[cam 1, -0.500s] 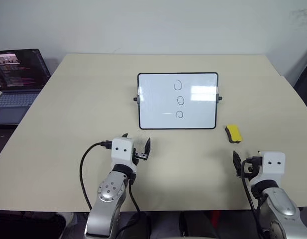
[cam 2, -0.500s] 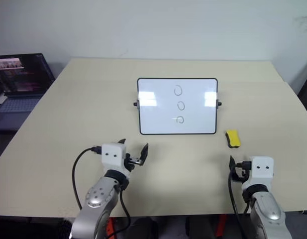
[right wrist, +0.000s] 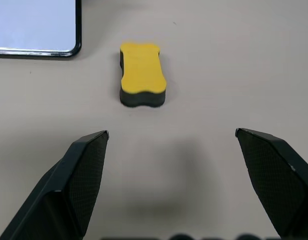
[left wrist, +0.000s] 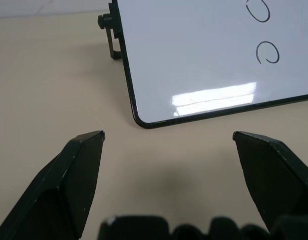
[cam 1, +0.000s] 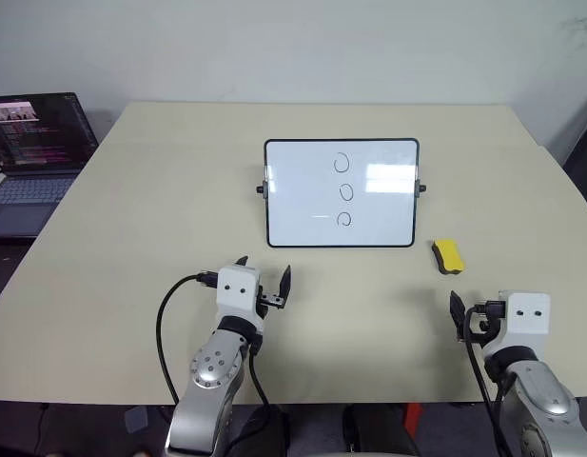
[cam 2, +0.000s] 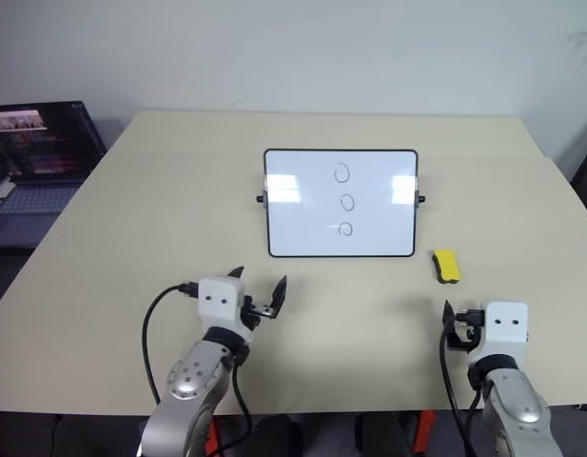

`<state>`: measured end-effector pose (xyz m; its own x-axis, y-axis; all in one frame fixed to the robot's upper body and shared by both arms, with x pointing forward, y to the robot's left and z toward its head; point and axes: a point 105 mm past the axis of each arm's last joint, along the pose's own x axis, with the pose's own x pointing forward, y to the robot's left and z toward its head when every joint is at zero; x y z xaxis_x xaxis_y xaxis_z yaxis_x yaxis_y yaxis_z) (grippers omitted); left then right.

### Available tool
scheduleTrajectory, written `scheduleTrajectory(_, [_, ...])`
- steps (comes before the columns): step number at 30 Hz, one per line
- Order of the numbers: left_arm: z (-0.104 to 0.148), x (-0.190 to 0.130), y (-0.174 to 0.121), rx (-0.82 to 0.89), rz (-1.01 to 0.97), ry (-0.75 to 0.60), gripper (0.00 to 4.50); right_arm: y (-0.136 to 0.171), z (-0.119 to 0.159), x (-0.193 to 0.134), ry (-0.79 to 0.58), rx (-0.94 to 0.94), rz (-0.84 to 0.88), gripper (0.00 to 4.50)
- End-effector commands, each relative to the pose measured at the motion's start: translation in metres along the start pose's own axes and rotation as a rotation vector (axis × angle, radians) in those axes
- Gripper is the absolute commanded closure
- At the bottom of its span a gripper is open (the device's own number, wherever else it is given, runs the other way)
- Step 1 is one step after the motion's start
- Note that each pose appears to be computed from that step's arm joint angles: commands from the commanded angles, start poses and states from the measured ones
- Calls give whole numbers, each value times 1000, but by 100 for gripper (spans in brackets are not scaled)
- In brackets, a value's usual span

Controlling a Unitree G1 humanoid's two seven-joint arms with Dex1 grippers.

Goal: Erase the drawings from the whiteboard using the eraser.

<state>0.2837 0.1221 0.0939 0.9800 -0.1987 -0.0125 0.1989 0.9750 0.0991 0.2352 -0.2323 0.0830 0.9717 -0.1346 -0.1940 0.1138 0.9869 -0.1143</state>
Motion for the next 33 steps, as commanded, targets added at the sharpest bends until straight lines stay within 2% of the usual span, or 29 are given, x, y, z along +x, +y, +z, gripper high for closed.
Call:
scheduleTrajectory(1, [14, 4, 4, 17, 0, -62, 0, 1, 11, 0, -51, -9, -17, 3])
scheduleTrajectory(12, [20, 9, 15, 33, 25, -81, 0, 5, 5, 5, -40, 13, -41, 3])
scheduleTrajectory(20, [40, 13, 27, 44, 9, -114, 0, 10, 6, 8, -48, 18, -30, 3])
scheduleTrajectory(28, [87, 20, 11, 31, -323, -136, 0, 16, 5, 11, -45, 23, 0, 3])
scheduleTrajectory(33, [100, 21, -6, 31, -509, -103, 0, 17, 5, 13, -42, 21, 6, 3])
